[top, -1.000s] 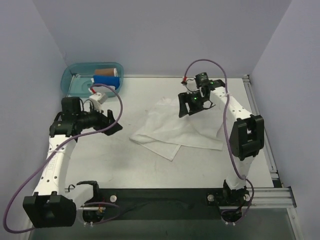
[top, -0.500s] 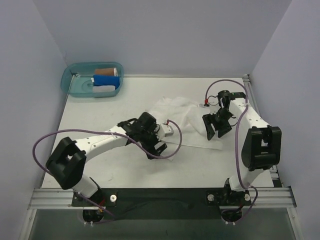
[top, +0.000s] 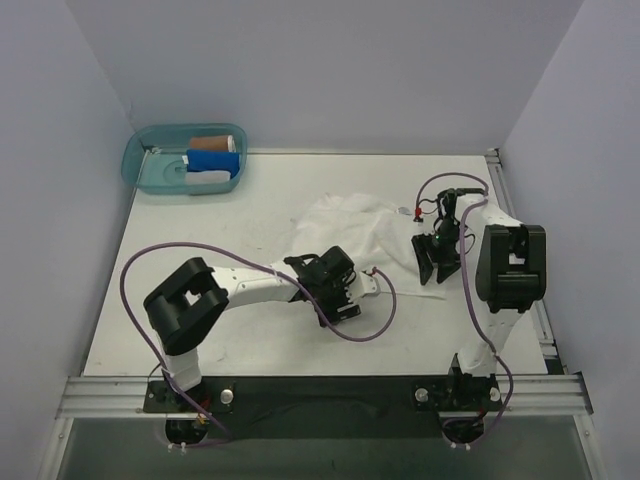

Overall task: Roll the towels
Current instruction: Flatten the towel

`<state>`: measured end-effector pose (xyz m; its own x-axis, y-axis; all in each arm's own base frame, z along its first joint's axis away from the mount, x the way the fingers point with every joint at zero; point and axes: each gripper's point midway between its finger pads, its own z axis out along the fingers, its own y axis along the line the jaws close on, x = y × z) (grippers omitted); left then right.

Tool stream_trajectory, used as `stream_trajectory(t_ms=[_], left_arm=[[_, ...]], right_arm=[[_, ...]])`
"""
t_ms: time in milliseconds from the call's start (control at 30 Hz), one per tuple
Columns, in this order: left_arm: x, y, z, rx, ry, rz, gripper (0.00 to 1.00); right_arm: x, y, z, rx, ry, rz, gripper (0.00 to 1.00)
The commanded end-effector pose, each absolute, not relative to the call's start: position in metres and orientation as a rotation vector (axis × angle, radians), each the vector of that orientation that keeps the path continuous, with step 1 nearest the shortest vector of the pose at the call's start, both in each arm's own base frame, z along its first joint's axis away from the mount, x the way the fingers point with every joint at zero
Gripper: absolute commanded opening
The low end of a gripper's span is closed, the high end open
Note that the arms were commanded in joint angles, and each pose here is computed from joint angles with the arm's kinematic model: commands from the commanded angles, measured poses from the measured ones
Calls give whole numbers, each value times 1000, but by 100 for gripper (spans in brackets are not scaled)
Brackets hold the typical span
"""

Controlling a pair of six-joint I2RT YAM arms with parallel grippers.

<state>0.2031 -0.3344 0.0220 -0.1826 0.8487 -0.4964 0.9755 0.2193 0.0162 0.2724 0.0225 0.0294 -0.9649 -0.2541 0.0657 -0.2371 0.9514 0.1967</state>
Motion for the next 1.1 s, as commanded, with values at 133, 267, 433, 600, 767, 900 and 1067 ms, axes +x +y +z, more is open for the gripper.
stream_trajectory(t_ms=[133, 267, 433, 600, 767, 900, 1067], left_arm=[[226, -348, 22, 1711, 2050, -322, 46], [217, -307, 28, 1785, 2093, -291, 17], [220, -217, 66, 1801, 2124, -354, 0], [231, -143, 71, 1855, 2062, -225, 0], [248, -117, 67, 1771, 2115, -255, 14], [272, -87, 61, 1737, 2117, -247, 10], [327, -30, 49, 1695, 2149, -46, 0]], right_arm=[[282, 0, 26, 308, -3012, -183, 25], [287, -11, 26, 263, -3022, -172, 0], [290, -32, 35, 211, -3067, -160, 0], [301, -32, 59, 204, -3150, -251, 0], [304, -17, 79, 245, -3199, -355, 0], [302, -16, 91, 273, -3237, -340, 0], [308, -17, 81, 228, -3202, -283, 0]])
